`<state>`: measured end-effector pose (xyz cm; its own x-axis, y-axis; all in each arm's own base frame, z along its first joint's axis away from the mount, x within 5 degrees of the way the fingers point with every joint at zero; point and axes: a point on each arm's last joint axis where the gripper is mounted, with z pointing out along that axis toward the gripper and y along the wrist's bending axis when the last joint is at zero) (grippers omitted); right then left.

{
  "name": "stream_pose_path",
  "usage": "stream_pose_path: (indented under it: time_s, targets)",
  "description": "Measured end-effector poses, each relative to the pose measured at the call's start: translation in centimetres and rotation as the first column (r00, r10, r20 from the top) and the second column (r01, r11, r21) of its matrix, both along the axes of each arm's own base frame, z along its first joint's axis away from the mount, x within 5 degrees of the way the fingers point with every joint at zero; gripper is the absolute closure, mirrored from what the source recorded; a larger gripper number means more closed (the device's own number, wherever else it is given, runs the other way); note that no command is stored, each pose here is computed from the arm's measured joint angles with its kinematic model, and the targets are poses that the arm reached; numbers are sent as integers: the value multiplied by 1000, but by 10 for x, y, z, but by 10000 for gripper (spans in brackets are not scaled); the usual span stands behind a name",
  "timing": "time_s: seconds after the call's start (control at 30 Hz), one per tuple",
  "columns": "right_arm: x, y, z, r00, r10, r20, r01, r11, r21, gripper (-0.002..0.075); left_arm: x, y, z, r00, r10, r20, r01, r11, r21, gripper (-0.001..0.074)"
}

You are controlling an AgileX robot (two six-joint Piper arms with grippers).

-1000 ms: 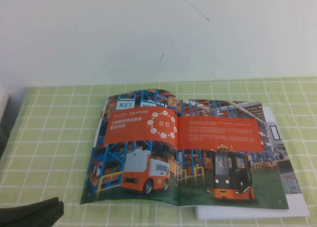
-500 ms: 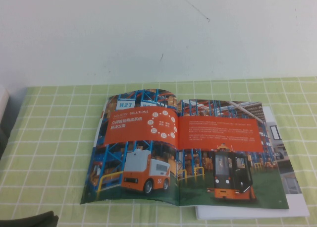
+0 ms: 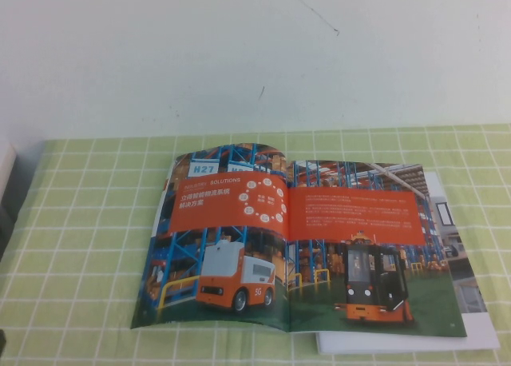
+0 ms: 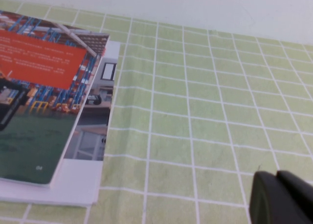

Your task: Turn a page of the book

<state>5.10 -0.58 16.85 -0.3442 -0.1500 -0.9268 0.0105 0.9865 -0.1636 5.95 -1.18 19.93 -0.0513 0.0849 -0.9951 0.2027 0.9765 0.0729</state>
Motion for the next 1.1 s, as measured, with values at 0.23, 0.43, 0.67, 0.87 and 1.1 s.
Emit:
stream_pose_path:
  time_s: [0.23, 0.43, 0.67, 0.87, 1.1]
  targets:
    - [0, 0, 0, 1000, 0, 0, 0, 1000, 0, 729, -4, 12, -14, 975, 200, -97, -205, 978, -43, 738]
    - [0, 0, 0, 1000, 0, 0, 0, 1000, -2, 729, -6, 13, -24, 948, 229, -220, -251, 965, -78, 738]
    - [0, 0, 0, 1000, -1, 0, 1, 1000, -1, 729, -6, 12, -24, 948, 222, -226, -253, 960, -117, 738]
    - [0, 0, 0, 1000, -1, 0, 1, 1000, 0, 729, -6, 12, -24, 948, 220, -228, -252, 960, -122, 738]
    - [0, 0, 0, 1000, -1, 0, 1, 1000, 0, 729, -6, 11, -24, 948, 219, -230, -252, 959, -126, 738]
